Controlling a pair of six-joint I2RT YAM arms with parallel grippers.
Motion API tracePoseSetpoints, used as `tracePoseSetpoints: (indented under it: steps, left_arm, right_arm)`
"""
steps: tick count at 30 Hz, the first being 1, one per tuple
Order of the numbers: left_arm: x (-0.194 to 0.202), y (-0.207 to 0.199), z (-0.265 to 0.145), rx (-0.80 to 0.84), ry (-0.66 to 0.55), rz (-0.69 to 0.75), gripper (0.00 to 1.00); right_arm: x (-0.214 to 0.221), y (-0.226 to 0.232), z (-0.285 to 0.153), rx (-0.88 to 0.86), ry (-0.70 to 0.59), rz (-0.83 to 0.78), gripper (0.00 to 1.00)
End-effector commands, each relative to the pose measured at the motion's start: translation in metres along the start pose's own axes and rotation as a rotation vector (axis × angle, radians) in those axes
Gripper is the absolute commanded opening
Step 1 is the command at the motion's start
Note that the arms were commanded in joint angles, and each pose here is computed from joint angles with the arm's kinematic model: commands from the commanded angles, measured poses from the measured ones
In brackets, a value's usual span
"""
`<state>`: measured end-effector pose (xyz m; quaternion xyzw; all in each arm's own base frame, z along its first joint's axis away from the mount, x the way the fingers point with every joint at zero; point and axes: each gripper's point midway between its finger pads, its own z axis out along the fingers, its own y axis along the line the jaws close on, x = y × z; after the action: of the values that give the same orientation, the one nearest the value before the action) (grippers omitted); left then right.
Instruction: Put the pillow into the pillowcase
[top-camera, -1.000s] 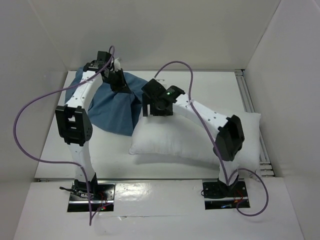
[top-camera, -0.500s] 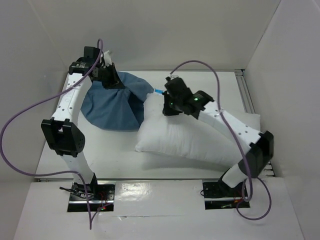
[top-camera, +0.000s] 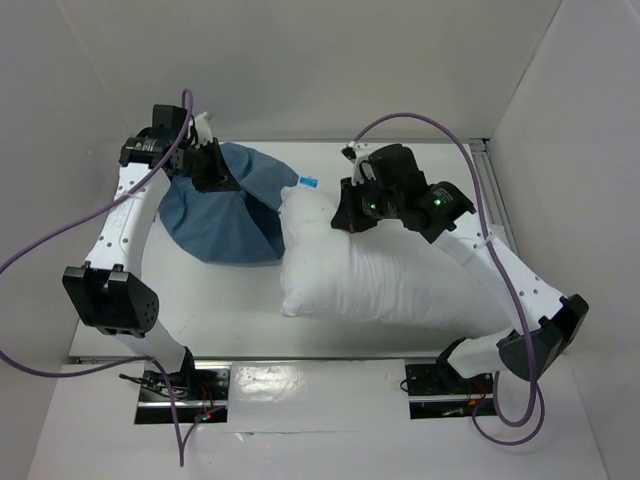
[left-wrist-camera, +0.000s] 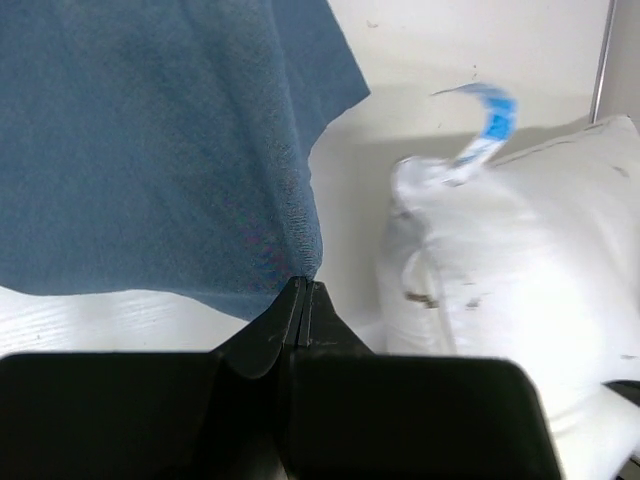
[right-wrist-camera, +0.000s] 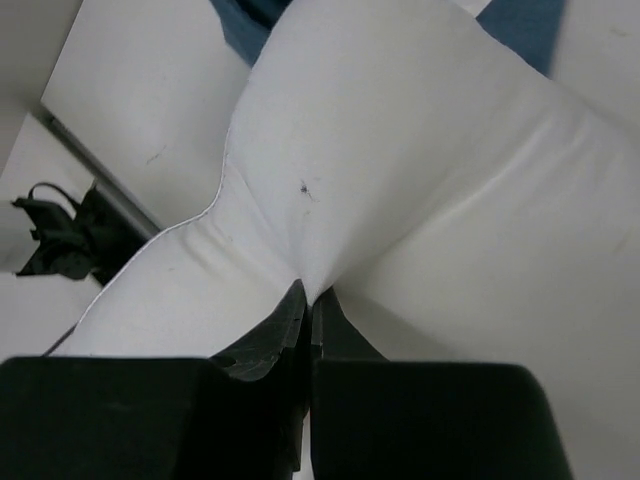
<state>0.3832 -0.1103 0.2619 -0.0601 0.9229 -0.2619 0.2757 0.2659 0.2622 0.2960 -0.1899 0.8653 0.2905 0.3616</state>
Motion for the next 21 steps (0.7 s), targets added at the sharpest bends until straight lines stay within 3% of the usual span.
tracePoseSetpoints:
  steps: [1,6,10,16,21]
  left_arm:
    - [-0.003,-0.015,-0.03,0.032,-0.068,0.043,0.0]
    - [-0.022,-0.024,-0.062,0.005,-0.173,0.062,0.0]
    - [-0.034,-0.039,-0.09,0.034,-0.266,0.075,0.0]
    - [-0.032,-0.049,-0.079,0.108,-0.217,0.067,0.0]
    - [-0.022,-0.043,-0.072,0.104,-0.184,0.072,0.0]
  right_arm:
    - [0.006,0.042,-0.004,-0.222,0.052,-0.094,0.0]
    - [0.052,0.055,0.006,-0.219,0.218,-0.12,0.0]
    - [0.064,0.06,0.009,-0.216,0.267,-0.143,0.0]
    - [0.082,0.064,0.019,-0.219,0.329,-0.163,0.0]
    - [0.059,0.065,0.044,-0.157,0.244,-0.194,0.0]
